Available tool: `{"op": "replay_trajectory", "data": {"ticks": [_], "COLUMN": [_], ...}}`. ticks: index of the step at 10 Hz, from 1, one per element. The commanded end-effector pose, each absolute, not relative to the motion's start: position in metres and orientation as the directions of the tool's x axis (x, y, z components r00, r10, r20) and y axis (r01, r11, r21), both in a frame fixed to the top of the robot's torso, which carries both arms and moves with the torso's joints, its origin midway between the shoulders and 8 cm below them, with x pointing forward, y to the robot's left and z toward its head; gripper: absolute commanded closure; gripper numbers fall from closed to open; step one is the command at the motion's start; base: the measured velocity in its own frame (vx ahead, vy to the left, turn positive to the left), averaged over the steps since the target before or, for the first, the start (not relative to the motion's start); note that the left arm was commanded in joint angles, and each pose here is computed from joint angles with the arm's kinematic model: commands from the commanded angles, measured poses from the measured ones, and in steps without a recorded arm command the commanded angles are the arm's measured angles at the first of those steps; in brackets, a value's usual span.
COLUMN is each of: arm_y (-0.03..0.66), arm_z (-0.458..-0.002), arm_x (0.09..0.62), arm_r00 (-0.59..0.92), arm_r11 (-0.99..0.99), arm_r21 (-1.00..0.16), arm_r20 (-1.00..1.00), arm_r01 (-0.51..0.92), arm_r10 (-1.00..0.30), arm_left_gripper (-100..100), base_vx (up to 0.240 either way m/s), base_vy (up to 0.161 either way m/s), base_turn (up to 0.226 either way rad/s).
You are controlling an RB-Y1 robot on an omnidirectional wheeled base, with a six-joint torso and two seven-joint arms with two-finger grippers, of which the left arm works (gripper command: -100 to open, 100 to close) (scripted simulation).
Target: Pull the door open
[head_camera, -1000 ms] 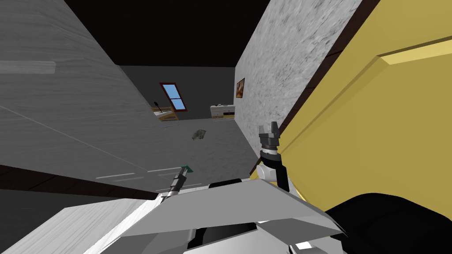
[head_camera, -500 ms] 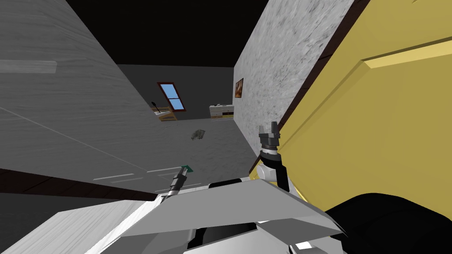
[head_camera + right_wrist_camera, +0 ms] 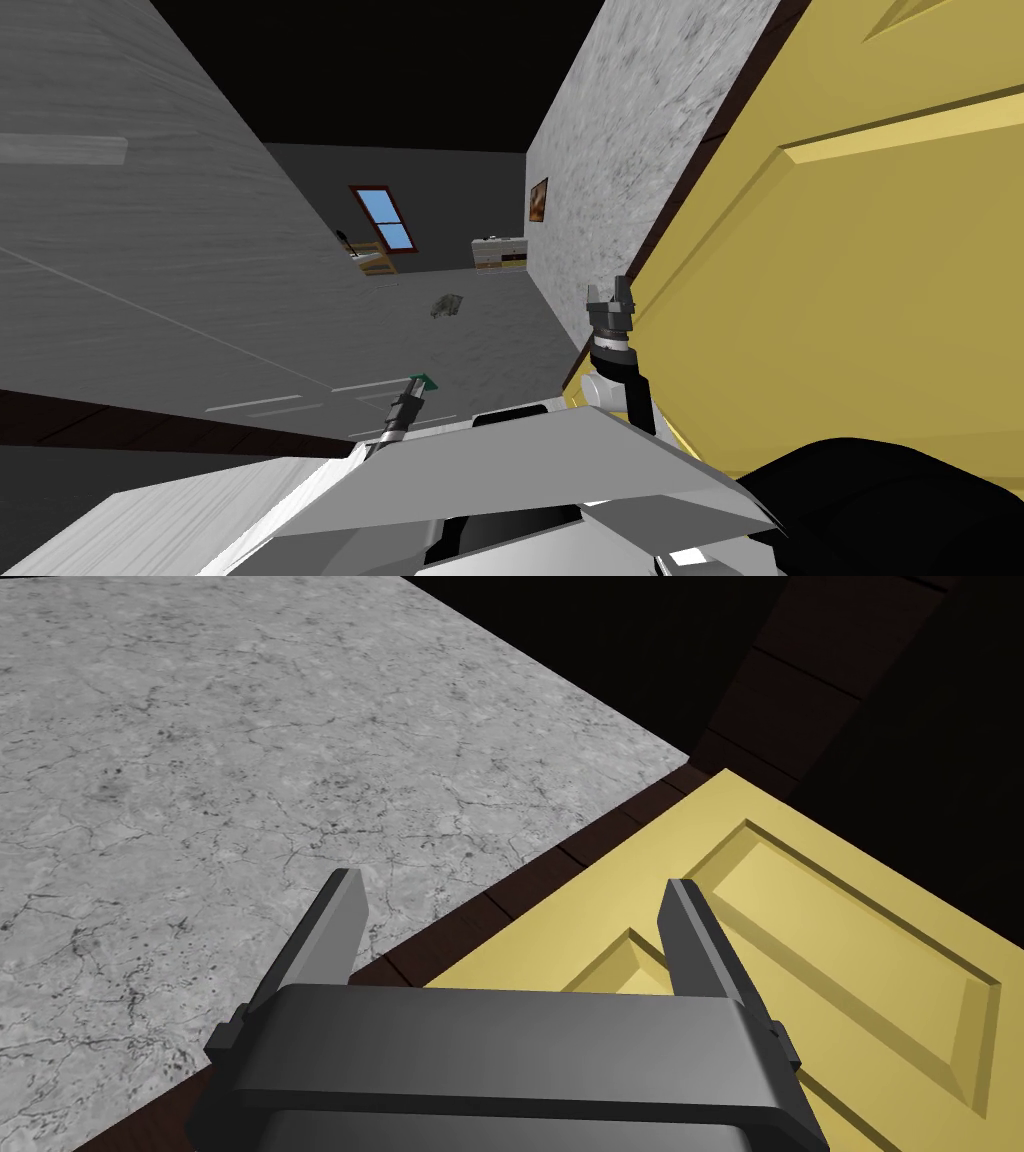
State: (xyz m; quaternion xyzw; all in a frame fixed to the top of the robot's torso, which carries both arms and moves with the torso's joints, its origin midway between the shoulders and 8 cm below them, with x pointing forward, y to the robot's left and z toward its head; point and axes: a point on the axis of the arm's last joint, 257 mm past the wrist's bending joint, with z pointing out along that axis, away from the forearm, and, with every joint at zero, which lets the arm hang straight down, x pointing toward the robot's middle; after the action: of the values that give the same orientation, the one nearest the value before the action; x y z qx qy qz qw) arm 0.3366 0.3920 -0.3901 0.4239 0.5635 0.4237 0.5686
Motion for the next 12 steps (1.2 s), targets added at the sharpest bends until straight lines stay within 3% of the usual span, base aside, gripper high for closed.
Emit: {"op": "replay_trajectory", "data": {"ticks": [1, 12], "arm_y": [0.3921, 0.3963], "arm_z": [-0.3875, -0.3839], "arm_x": [0.3388, 0.3454], "arm_r00": [0.006, -0.004], "arm_r11": [0.335, 0.591], "arm_r21": [0.942, 0.806], "arm_r20": [-0.335, -0.591], "arm_r01": [-0.013, -0.038], "arm_r10": [0.942, 0.806], "arm_left_gripper": [100, 100], "base_vx": [-0.037, -0.034], "base_vy": [0.015, 0.014], "base_turn": [-0.044, -0.042]}}
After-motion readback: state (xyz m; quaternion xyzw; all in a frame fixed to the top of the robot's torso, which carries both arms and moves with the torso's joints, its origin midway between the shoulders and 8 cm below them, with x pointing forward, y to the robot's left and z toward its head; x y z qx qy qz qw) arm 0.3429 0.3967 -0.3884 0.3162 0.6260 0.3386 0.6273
